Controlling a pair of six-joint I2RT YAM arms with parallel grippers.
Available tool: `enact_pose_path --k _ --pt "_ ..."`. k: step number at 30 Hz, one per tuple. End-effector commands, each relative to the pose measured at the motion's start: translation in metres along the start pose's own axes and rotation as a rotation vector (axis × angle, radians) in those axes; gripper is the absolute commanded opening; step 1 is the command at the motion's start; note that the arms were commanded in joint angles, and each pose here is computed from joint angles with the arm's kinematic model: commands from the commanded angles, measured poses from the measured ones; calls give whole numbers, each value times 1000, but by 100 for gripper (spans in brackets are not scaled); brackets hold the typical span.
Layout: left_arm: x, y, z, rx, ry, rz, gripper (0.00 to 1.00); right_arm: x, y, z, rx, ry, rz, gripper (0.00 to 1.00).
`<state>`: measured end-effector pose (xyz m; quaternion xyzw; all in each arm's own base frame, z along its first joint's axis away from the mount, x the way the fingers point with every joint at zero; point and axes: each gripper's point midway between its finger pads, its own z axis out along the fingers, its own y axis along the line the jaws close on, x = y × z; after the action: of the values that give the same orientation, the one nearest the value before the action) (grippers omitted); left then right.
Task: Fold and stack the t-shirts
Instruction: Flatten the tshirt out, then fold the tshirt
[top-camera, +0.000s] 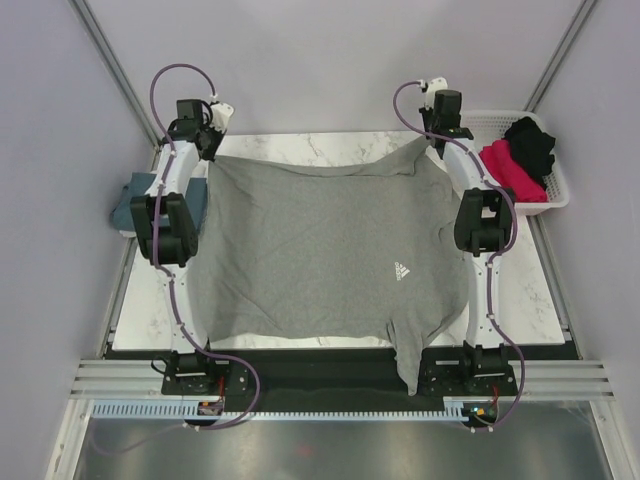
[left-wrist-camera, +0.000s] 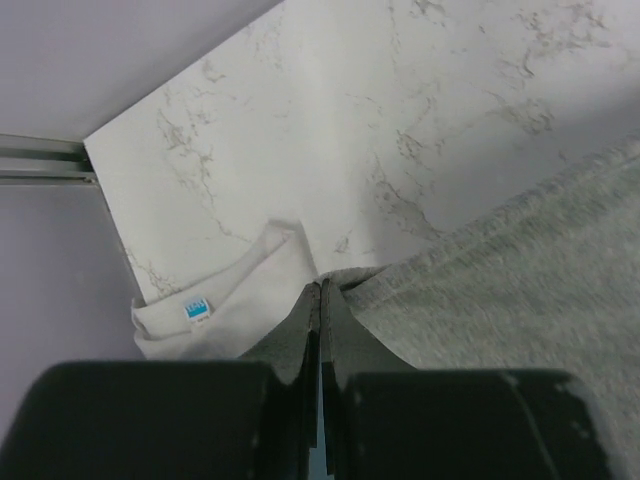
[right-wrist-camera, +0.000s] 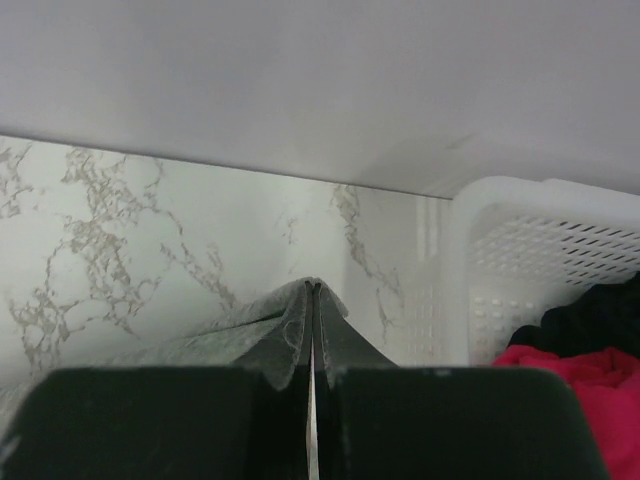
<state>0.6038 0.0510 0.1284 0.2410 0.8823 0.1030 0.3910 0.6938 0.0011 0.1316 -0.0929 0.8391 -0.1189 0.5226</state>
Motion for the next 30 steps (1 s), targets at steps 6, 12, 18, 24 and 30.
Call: enact_pose_path --k 6,12,18,24,30 --pt "-13 42 25 -150 -44 -9 2 -38 -34 4 139 -144 64 0" --pt "-28 53 36 -191 -91 -8 2 -55 -46 16 139 -221 59 0" --pt "-21 57 54 -241 -88 -18 2 -55 -47 32 161 -280 72 0" --pt "-26 59 62 -269 -107 3 2 -55 -51 40 175 -332 89 0" --pt "-31 78 65 -337 -142 -7 2 -54 -57 47 213 -367 44 0"
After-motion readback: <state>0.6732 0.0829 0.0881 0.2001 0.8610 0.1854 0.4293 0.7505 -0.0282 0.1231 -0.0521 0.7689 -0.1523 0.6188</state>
